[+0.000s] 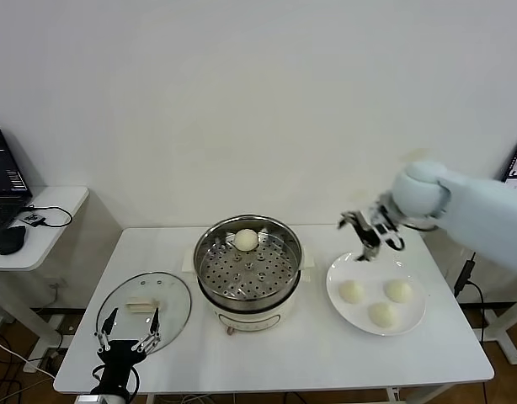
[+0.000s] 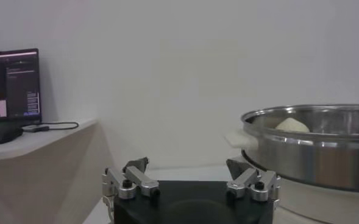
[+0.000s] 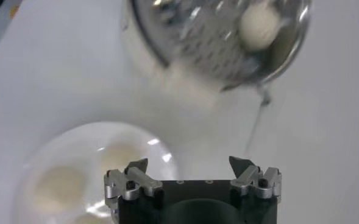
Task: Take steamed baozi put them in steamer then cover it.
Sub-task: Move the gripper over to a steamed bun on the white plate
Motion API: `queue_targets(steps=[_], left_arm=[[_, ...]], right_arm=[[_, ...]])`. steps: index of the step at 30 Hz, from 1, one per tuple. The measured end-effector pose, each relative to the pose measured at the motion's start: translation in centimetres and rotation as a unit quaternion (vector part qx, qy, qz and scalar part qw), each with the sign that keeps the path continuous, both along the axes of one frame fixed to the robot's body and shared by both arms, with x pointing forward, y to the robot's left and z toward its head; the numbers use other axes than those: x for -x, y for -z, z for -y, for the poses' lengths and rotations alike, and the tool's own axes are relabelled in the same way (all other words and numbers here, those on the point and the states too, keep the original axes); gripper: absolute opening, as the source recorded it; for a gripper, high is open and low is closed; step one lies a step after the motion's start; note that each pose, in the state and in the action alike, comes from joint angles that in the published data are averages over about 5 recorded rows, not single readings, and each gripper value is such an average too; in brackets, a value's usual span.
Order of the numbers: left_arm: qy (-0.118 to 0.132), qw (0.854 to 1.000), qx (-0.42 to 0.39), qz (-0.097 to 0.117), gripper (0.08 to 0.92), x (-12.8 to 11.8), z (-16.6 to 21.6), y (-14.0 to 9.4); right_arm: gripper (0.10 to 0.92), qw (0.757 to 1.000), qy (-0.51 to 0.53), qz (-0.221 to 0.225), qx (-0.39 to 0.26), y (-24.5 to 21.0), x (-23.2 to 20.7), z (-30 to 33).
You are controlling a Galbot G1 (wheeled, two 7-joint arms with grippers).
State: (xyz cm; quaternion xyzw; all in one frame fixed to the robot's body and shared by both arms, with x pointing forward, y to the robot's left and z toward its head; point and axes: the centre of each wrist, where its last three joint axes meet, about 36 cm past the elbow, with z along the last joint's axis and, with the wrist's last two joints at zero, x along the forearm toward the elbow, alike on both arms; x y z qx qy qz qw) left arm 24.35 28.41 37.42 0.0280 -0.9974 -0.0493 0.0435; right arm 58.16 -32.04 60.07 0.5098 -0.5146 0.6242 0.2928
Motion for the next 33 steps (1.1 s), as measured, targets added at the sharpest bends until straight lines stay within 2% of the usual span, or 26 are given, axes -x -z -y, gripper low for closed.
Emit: queue_targets(steps=[11,18,27,33], left_arm=[[-0.005,1.000,-0.004,-0.010,0.823,0.4,-0.3,0.4],[-0.006,1.000,-0.006,-0.010,0.823,0.7,-0.4,0.2],[-0.007,1.000,-0.008,-0.006,0.823,0.6,-0.5,0.0],[-0.007,1.000,-0.008,-0.004,0.823,0.5,-0.4,0.0]], right_arm=[[0.823,0.999,0.043,-0.029,0.012,6.7,0.5,2.6],[0.823,0.998,0.052,-0.039,0.014,10.3,-0.3,2.6],[0.818,0.998,0.057,-0.041,0.008,12.9,-1.5,1.5],[0.778,0.997,0.059,-0.042,0.002,14.1,-2.1,0.6]])
